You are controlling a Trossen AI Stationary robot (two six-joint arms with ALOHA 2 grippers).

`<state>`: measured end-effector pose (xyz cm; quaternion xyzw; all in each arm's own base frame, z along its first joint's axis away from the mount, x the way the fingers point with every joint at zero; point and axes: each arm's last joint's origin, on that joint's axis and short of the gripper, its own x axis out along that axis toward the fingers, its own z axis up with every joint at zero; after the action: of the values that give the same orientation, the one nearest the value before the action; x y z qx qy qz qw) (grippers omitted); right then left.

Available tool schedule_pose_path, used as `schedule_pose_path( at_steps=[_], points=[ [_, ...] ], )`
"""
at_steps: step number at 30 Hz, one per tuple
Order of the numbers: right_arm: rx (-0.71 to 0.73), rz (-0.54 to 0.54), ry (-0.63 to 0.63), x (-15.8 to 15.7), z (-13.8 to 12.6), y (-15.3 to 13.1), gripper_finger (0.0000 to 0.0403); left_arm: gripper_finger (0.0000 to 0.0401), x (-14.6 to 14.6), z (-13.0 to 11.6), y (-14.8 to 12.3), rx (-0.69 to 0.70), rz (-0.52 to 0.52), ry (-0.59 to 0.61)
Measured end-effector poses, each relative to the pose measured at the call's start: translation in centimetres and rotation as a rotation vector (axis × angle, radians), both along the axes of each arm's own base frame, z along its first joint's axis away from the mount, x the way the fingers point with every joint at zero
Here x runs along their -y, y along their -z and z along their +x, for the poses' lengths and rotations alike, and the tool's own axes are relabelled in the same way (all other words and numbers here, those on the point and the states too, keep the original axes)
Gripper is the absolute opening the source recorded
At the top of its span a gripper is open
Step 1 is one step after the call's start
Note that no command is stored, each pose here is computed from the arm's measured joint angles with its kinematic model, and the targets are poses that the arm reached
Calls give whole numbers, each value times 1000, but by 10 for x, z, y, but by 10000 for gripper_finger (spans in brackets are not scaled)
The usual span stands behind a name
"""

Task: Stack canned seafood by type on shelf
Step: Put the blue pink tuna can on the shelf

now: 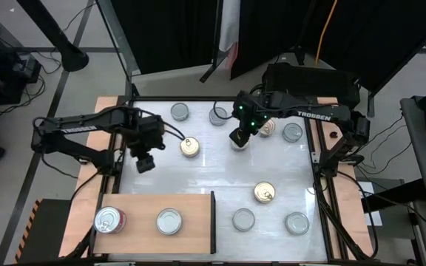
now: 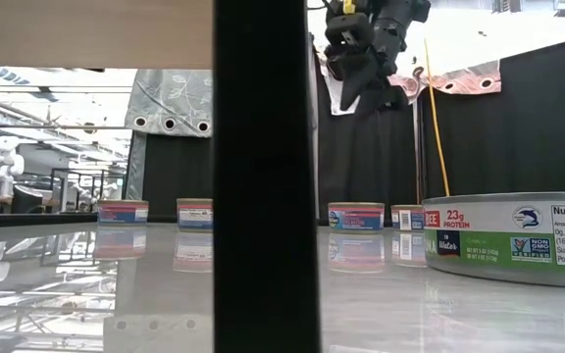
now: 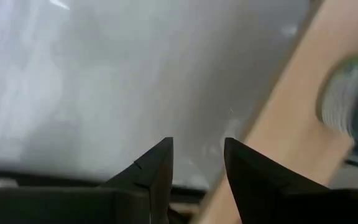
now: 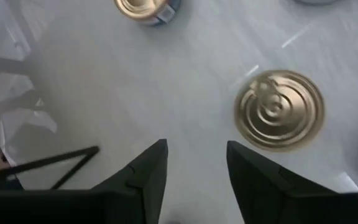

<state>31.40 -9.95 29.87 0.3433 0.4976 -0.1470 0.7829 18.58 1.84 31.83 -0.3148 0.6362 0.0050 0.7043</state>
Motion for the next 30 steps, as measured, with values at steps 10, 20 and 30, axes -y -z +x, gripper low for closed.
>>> schedule_pose_path(
  at_steps=[10,20,30],
  points=[
    [-54,-7,33,23,-14,2,172,146,-35,26,11,-5,306,-399],
    [-177,-83,103,49,-36,12,176,146,-62,38,12,105,288,-521],
    [-386,49,280,58,-72,89,175,146,-66,43,9,174,289,-564]
  ],
)
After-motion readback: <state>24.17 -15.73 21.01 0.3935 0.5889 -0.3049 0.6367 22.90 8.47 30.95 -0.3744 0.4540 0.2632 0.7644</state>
